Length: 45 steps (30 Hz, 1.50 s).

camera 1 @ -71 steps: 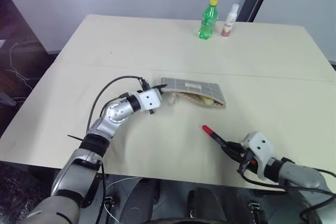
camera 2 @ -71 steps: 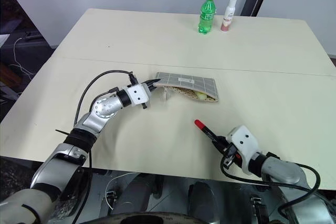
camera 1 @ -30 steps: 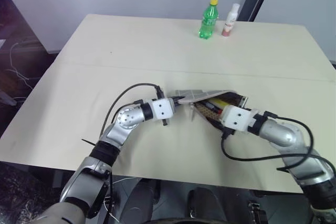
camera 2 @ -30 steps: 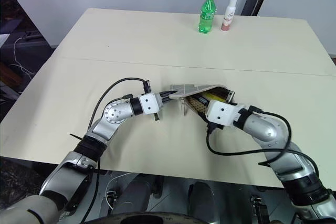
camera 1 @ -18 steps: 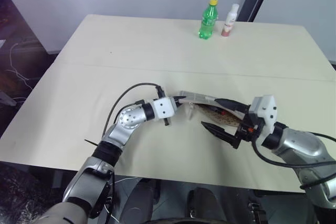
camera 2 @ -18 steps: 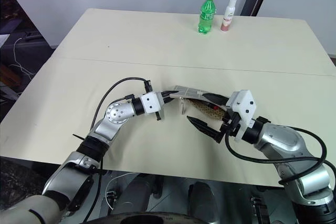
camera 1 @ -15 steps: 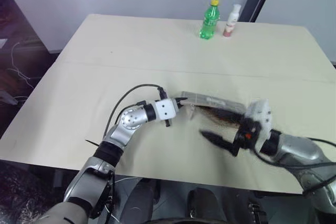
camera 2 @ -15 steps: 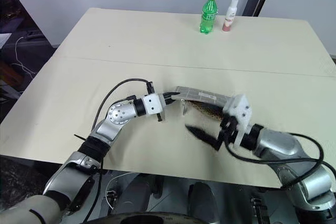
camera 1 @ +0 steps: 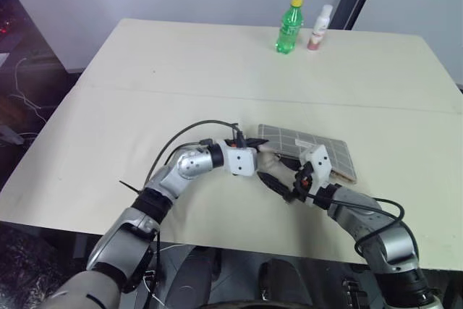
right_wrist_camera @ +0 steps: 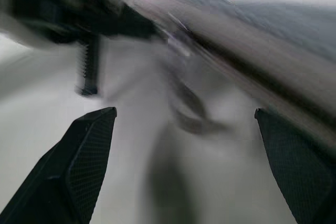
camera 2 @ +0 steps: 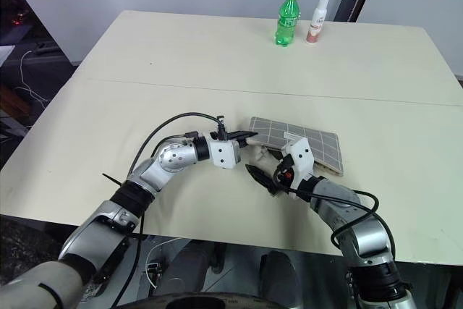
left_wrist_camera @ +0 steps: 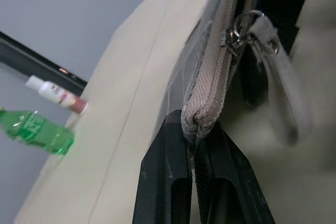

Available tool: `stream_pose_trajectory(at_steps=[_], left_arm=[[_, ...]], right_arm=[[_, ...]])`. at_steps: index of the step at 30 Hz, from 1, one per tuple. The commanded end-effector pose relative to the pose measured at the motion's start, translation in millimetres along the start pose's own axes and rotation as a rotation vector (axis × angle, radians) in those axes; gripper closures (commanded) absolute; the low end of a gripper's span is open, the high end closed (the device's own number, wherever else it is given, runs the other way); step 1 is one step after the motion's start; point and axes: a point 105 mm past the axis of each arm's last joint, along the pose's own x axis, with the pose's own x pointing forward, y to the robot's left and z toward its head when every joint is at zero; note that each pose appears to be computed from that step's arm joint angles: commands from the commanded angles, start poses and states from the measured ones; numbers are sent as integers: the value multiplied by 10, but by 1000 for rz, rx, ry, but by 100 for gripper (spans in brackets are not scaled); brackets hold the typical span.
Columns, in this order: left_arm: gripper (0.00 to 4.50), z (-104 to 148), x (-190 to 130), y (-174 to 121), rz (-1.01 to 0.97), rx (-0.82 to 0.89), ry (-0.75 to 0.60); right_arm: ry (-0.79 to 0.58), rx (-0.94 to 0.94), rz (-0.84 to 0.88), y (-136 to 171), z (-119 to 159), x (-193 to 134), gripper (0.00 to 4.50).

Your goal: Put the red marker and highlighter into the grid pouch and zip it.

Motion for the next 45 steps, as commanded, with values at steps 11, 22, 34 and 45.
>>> stream_pose_trajectory(at_steps=[11, 22, 34, 45], left_arm=[[450, 104, 72, 71, 24, 59, -43], [450, -65, -51, 104, 67, -5, 12], [450, -452, -350, 258, 127, -68, 141], [108, -455, -548, 391, 203, -338, 79]], right_arm=[[-78, 109, 93, 142, 237, 165, 93], [-1, 39, -53, -293, 121, -238, 445], [96, -81, -300, -983, 128, -1131, 445], [112, -166, -143, -678, 215, -1140, 111]])
